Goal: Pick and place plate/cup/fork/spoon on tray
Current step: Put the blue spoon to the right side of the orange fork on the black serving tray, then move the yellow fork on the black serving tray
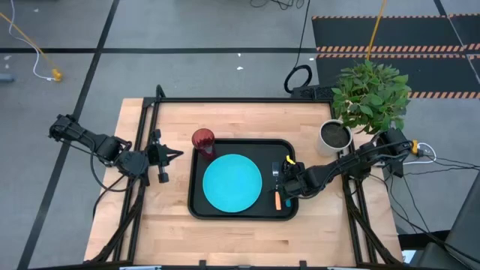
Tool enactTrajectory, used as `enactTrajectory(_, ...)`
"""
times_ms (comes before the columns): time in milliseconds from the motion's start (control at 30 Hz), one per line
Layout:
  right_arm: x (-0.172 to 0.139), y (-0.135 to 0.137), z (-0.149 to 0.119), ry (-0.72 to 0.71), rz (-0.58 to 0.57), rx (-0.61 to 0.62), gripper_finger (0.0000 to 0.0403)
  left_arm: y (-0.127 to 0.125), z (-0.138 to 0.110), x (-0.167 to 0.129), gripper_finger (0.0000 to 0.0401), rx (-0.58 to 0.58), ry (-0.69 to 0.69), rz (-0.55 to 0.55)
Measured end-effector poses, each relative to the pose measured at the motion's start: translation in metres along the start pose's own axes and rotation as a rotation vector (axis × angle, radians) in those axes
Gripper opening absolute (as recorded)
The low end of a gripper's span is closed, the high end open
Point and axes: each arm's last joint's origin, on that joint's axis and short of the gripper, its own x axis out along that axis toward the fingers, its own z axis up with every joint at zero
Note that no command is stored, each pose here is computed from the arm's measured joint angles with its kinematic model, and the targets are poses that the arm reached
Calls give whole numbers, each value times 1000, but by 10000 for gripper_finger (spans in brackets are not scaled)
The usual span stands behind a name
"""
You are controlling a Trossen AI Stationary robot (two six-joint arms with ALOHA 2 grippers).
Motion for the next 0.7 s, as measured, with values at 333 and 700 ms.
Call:
enactTrajectory(333,1,0,0,4,8,9,28,0,0,0,10,4,0,0)
enactTrajectory(700,1,2,-1,10,24,-7,86,0,0,0,10,2,0,0)
